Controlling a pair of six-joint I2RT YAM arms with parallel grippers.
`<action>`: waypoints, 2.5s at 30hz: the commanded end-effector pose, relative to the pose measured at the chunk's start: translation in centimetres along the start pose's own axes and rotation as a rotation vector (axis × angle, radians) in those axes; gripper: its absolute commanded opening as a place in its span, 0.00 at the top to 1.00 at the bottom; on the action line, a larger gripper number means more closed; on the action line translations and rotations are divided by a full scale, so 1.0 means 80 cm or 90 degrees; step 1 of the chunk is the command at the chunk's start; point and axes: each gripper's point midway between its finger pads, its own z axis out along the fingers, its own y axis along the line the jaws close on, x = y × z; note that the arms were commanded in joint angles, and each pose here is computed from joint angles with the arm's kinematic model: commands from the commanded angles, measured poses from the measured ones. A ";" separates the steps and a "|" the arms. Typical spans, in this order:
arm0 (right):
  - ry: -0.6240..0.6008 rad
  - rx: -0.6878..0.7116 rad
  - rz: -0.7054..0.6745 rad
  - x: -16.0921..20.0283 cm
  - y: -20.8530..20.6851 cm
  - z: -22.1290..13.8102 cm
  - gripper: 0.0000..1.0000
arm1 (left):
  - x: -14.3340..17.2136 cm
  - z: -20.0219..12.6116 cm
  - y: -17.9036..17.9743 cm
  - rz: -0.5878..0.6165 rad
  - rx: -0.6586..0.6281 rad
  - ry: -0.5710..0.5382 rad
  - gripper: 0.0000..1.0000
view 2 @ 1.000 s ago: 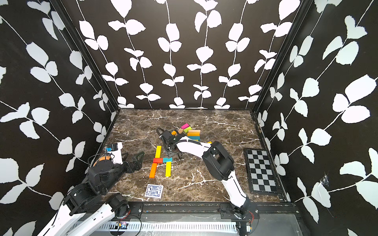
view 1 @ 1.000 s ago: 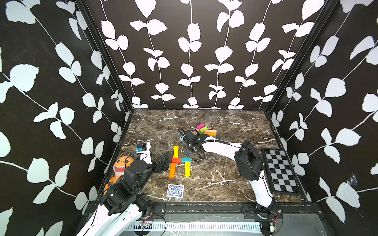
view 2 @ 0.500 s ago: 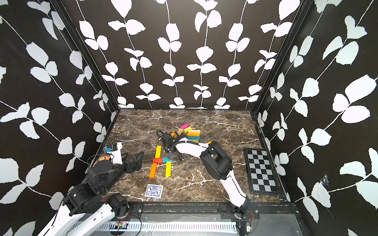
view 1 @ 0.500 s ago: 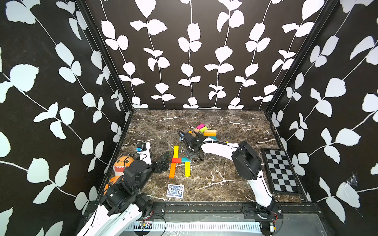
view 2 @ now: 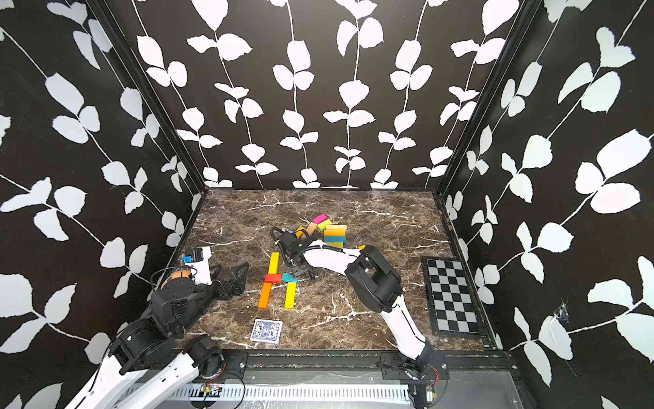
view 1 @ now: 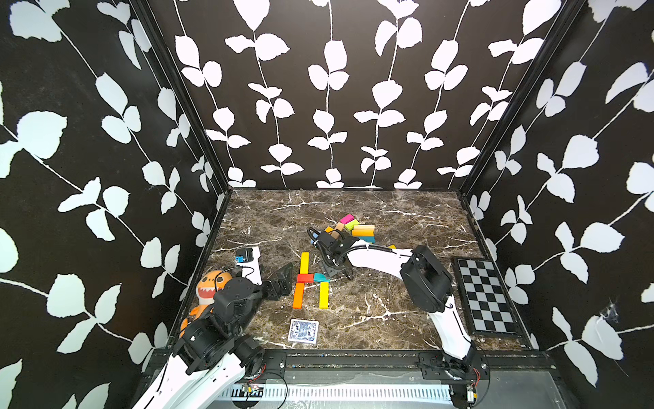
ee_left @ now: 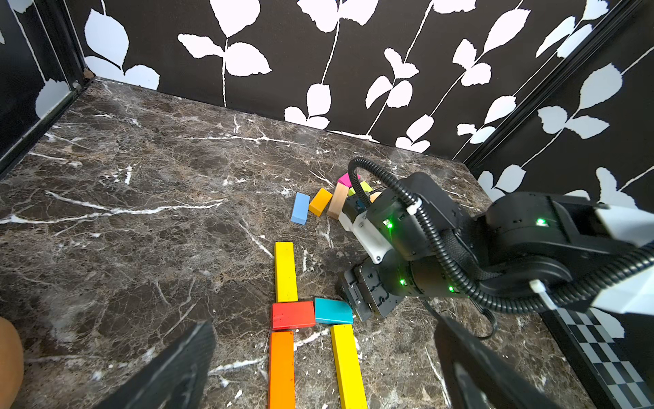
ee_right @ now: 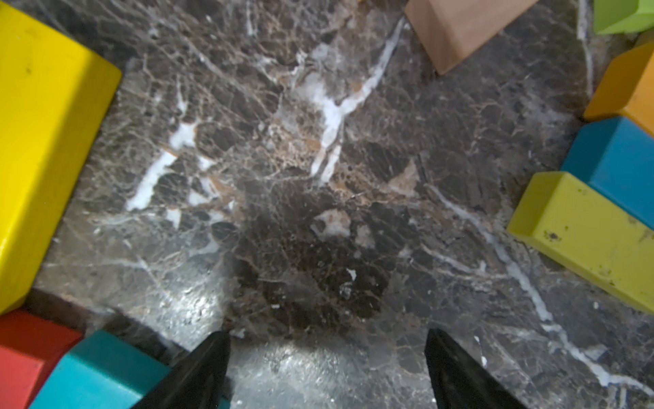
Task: Assemble the letter h with building blocks
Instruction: Assemble the building block at the center of the board.
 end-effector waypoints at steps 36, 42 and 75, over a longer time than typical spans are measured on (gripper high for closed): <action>0.013 -0.105 -0.048 -0.039 0.025 -0.025 0.14 | -0.003 -0.010 -0.005 0.001 0.026 -0.009 0.01; 0.020 -0.105 -0.057 -0.039 0.029 -0.013 0.14 | -0.003 -0.009 -0.005 -0.001 0.027 -0.009 0.01; 0.041 -0.078 -0.109 -0.022 0.044 0.004 0.13 | 0.001 -0.006 0.001 0.000 0.011 -0.007 0.01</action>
